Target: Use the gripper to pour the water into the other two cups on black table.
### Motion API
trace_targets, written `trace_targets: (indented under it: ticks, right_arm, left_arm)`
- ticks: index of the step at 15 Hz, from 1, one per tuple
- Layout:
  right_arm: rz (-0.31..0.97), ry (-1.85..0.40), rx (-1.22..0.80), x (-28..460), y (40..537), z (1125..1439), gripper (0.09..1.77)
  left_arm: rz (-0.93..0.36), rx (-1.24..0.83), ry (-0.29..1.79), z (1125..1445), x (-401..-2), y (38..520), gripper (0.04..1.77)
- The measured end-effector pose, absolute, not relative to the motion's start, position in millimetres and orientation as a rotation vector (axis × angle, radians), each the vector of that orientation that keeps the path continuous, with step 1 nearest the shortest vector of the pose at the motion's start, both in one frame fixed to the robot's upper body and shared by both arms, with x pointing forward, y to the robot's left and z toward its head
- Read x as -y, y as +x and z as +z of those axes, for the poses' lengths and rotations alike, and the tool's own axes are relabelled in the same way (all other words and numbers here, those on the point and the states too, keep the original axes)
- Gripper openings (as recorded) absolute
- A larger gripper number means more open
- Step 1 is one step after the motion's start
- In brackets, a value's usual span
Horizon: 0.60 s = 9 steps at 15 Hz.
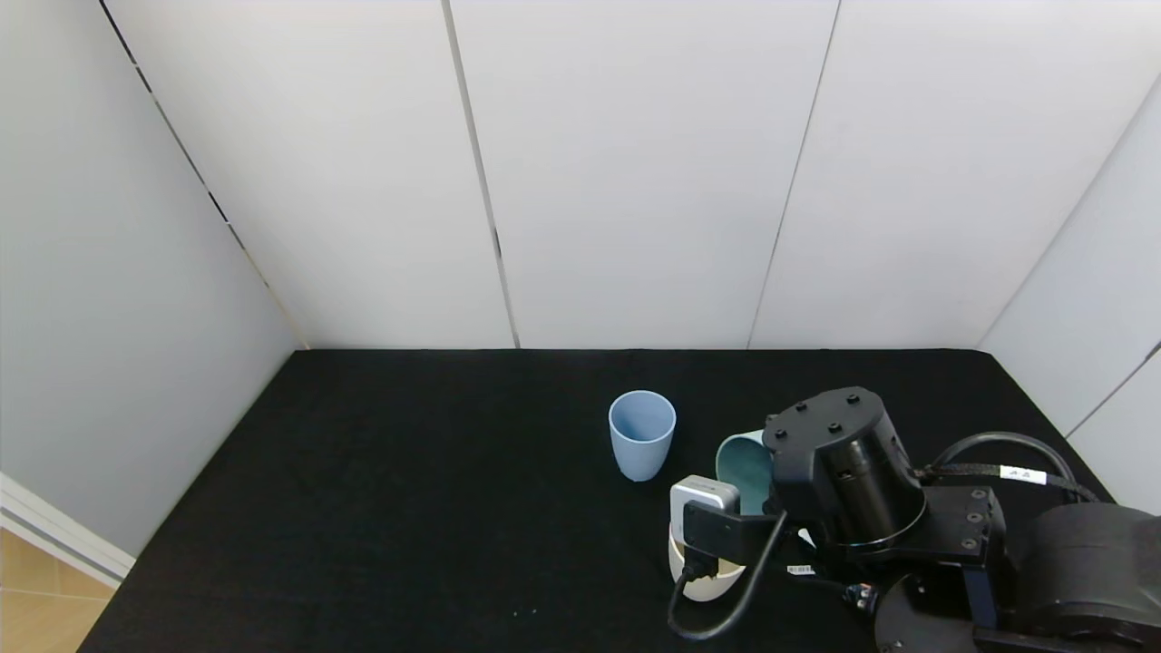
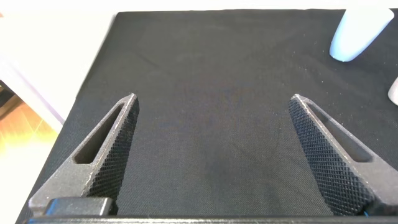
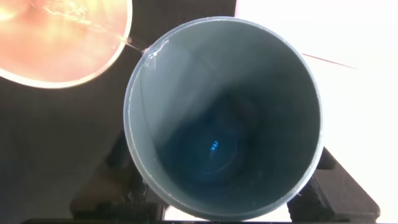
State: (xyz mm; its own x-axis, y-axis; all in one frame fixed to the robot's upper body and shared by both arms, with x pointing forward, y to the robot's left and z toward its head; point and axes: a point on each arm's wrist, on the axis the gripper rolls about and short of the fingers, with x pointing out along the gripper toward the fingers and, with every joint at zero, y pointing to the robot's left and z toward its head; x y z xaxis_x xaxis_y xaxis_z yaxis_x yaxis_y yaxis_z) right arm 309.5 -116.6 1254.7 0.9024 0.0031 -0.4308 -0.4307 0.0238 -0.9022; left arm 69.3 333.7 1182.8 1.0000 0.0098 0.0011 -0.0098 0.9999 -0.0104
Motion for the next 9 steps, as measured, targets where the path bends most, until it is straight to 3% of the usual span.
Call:
trace_targets:
  ticks: [9]
  right_arm:
    - [0.359, -1.695, -0.352, 123.8, 316.4, 1255.0, 1.2]
  left_arm:
    - [0.01, 0.001, -0.01, 1182.8, -333.7, 69.3, 1.72]
